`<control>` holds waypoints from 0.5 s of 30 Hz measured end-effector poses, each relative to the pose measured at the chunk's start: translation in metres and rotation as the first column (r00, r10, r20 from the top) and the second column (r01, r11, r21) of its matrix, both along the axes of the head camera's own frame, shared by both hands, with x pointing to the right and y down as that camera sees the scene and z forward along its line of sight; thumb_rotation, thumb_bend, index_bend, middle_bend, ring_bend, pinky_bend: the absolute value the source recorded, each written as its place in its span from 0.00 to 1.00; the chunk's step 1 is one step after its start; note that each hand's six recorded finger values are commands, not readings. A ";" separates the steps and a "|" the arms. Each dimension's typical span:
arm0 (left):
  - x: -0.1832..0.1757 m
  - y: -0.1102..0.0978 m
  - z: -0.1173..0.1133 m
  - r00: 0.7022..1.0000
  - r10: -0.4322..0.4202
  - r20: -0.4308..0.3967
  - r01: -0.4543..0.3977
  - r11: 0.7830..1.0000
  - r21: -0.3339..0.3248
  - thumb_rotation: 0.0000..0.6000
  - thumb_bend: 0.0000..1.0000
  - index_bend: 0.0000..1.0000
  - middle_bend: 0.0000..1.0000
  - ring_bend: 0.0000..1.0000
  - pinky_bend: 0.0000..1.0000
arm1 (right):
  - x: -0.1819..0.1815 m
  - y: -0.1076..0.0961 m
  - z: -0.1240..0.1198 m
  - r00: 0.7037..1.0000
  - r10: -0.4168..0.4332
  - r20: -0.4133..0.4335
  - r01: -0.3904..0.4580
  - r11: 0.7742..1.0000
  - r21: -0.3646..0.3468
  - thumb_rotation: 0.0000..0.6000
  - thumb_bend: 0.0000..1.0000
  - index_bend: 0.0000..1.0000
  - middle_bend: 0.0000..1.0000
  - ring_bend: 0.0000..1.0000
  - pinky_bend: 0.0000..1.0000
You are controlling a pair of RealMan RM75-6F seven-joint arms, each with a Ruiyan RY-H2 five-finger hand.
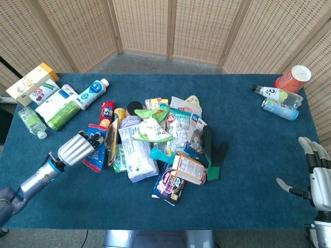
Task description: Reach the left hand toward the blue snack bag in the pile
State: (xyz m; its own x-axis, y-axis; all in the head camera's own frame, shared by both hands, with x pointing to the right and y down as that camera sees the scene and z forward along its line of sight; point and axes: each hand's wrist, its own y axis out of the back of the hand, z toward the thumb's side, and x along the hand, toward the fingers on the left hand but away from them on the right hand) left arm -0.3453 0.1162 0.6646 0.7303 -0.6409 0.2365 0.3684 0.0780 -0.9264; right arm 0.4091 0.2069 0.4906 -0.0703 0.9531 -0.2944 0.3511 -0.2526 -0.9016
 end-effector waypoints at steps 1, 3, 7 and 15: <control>-0.002 -0.002 -0.006 1.000 0.001 -0.007 -0.001 1.000 0.011 1.00 0.00 0.96 0.92 0.86 0.84 | 0.000 0.000 0.000 1.000 -0.001 0.001 0.001 1.000 -0.001 1.00 0.00 0.00 0.00 0.00 0.00; -0.006 -0.006 -0.018 1.000 0.001 -0.020 -0.001 0.999 0.032 1.00 0.00 0.96 0.92 0.86 0.84 | -0.002 0.000 0.000 1.000 -0.005 0.001 0.005 1.000 -0.001 1.00 0.00 0.00 0.00 0.00 0.00; -0.010 -0.013 -0.040 0.999 0.002 -0.044 0.001 0.998 0.070 1.00 0.00 0.96 0.92 0.86 0.84 | -0.004 0.001 0.000 1.000 -0.008 0.004 0.008 1.000 -0.002 1.00 0.00 0.00 0.00 0.00 0.00; -0.005 -0.034 -0.102 0.991 -0.001 -0.130 0.024 0.984 0.176 1.00 0.00 0.96 0.91 0.86 0.83 | -0.006 0.002 0.000 1.000 -0.012 0.005 0.012 1.000 -0.006 1.00 0.00 0.00 0.00 0.00 0.00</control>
